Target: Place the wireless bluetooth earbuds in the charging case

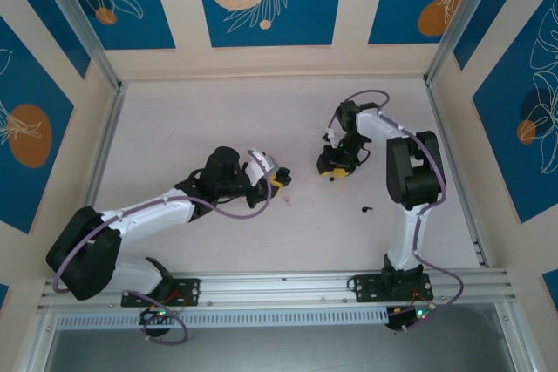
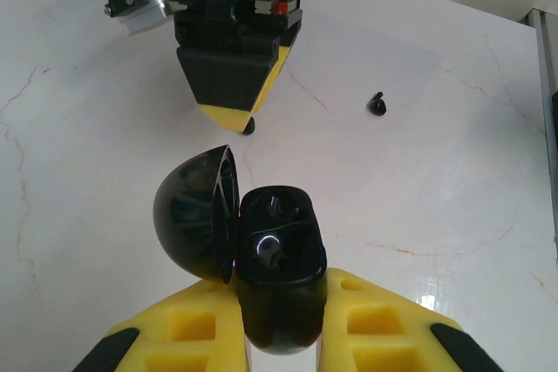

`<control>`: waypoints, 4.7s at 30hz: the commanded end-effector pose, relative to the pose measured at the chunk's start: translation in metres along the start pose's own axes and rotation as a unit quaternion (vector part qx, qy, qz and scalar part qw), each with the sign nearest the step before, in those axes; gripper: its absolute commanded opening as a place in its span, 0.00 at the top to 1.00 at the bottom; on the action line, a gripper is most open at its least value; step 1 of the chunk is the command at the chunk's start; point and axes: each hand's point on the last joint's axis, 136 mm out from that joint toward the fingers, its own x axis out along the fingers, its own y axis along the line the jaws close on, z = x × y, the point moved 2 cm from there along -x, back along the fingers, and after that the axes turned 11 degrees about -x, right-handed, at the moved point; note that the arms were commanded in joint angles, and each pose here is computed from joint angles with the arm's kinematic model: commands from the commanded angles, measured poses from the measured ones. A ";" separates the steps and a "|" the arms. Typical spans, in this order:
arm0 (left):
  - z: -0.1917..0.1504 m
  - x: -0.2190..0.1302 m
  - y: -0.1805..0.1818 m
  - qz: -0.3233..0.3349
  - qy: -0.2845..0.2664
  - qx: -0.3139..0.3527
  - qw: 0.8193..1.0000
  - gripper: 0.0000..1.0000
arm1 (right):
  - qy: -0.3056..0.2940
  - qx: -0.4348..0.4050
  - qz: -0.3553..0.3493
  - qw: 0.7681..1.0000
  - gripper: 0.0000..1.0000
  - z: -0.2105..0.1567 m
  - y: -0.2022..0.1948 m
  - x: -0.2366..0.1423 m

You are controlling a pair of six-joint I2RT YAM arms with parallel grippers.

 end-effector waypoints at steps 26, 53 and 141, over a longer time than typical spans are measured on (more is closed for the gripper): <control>0.014 -0.016 -0.001 0.017 -0.023 0.016 0.999 0.82 | 0.012 0.007 0.008 1.000 0.44 0.000 -0.023 0.023; 0.011 -0.028 -0.003 0.027 -0.025 0.021 0.999 0.82 | 0.030 0.076 -0.052 0.995 0.55 -0.016 0.000 -0.017; 0.009 -0.055 -0.007 0.059 -0.012 0.024 0.998 0.82 | 0.169 -0.288 -0.090 0.938 0.75 -0.061 0.047 0.069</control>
